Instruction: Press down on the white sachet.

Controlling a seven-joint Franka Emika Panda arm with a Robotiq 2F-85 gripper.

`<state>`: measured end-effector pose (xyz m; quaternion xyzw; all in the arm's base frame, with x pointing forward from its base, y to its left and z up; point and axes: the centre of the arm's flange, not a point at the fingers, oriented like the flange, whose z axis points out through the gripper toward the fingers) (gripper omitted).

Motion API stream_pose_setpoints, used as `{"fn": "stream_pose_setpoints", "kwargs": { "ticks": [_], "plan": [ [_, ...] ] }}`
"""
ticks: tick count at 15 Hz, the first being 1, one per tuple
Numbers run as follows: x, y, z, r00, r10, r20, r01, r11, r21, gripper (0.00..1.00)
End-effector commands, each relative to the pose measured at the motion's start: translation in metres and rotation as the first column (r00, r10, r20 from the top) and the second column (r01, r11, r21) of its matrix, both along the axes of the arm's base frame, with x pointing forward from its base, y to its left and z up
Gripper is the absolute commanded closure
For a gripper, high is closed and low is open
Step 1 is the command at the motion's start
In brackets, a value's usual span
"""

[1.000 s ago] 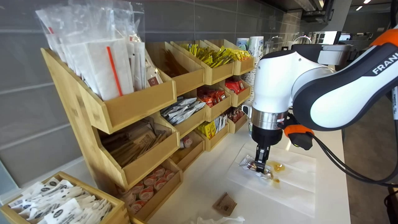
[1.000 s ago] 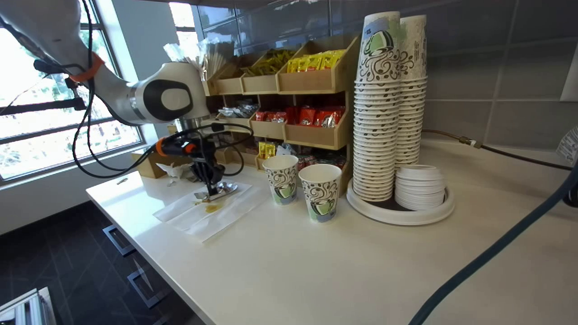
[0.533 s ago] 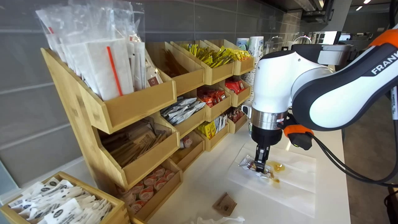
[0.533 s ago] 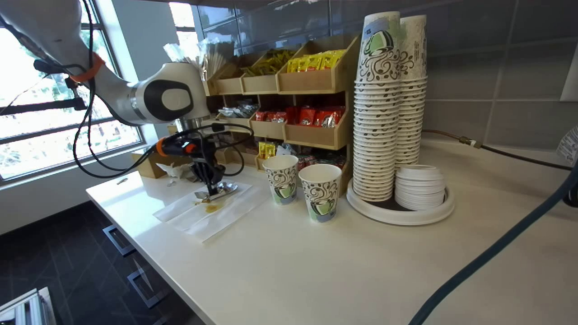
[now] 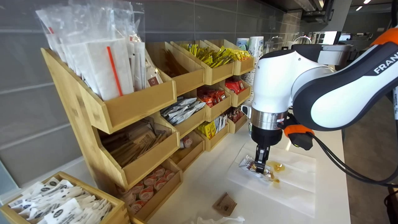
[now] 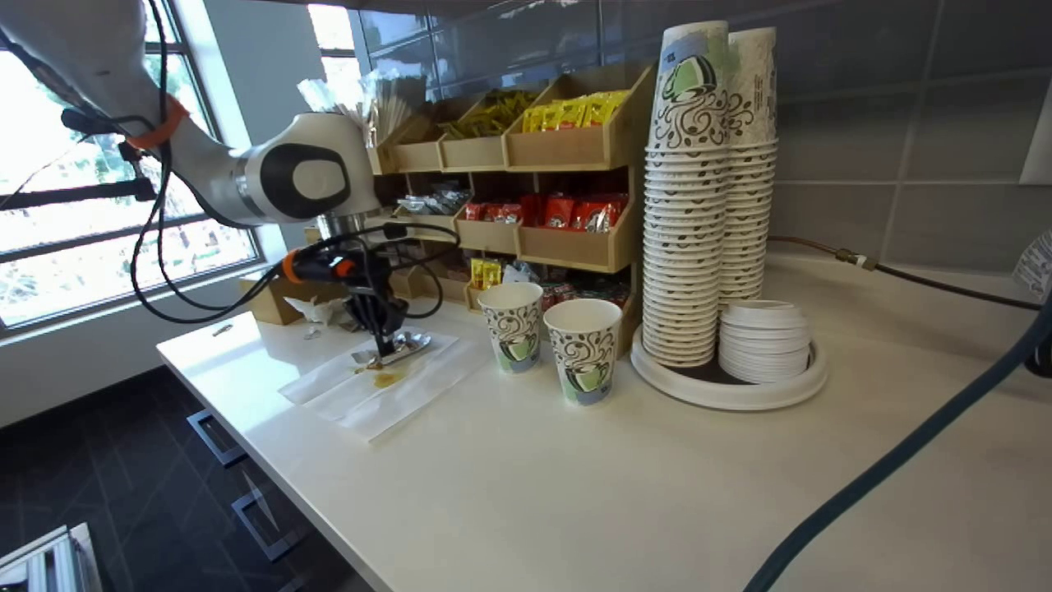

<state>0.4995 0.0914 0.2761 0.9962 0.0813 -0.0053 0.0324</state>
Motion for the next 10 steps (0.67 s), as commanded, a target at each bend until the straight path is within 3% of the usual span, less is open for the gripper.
{"fn": "stream_pose_setpoints", "kwargs": {
  "ticks": [1, 6, 10],
  "plan": [
    [-0.006, 0.005, 0.011, 1.0, 0.025, 0.004, -0.025, 0.999, -0.028, 1.0],
    [-0.008, 0.013, 0.023, 0.998, 0.05, 0.026, -0.049, 0.998, -0.038, 1.0],
    [-0.01, 0.022, 0.016, 0.998, 0.066, -0.01, -0.066, 0.997, -0.031, 1.0]
  ]
}}
